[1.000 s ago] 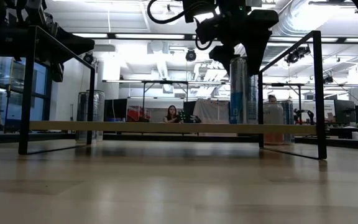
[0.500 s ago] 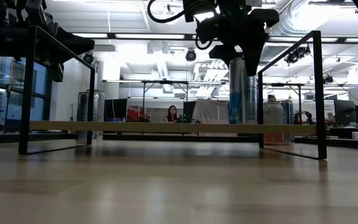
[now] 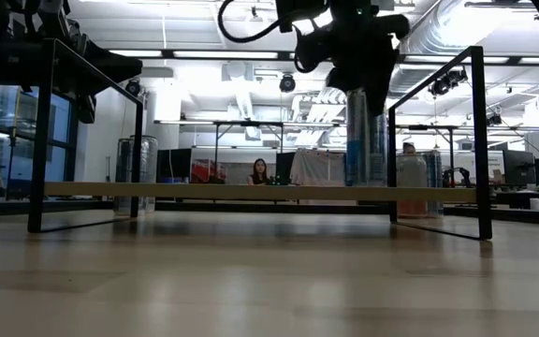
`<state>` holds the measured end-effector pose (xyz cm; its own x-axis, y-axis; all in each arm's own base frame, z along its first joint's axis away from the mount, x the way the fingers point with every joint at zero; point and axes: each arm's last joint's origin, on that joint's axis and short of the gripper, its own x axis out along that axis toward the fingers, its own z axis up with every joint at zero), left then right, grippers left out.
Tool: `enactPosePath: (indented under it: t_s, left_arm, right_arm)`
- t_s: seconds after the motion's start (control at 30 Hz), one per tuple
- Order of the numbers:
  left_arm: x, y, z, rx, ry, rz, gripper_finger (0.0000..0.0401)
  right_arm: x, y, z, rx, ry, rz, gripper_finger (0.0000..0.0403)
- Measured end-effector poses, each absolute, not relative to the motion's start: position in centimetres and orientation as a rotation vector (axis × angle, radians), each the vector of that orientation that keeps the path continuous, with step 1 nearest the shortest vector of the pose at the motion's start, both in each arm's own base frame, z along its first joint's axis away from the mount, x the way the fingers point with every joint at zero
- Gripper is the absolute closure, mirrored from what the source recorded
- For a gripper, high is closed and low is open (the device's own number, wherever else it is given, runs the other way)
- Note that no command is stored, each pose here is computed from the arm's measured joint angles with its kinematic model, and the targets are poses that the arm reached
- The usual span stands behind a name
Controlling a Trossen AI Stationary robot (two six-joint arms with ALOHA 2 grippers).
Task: Place canned beverage on shelf
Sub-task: Put the blue soda can on the shelf
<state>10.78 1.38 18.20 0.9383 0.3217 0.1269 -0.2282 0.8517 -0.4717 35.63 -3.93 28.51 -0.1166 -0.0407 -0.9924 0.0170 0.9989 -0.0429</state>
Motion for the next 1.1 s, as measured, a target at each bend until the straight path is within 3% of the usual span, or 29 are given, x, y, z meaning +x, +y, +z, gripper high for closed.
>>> enactPosePath:
  t_s: [0.23,0.5,0.73,1.1]
  left_arm:
    - [10.8,1.4,18.2,-0.469,-0.205,0.292,0.0400]
    - [10.8,1.4,18.2,-0.469,-0.205,0.292,0.0400]
    - [10.8,1.4,18.2,-0.469,-0.205,0.291,0.0400]
    - [10.8,1.4,18.2,-0.469,-0.205,0.292,0.0400]
  right_arm:
    - [35.5,-4.6,28.5,0.338,1.657,-0.340,0.0178]
    - [35.5,-5.1,28.5,0.526,1.616,-0.541,0.0179]
    - [35.4,-5.5,28.5,0.591,1.586,-0.648,0.0177]
    - [34.8,-6.1,29.6,0.552,1.561,-0.601,0.0178]
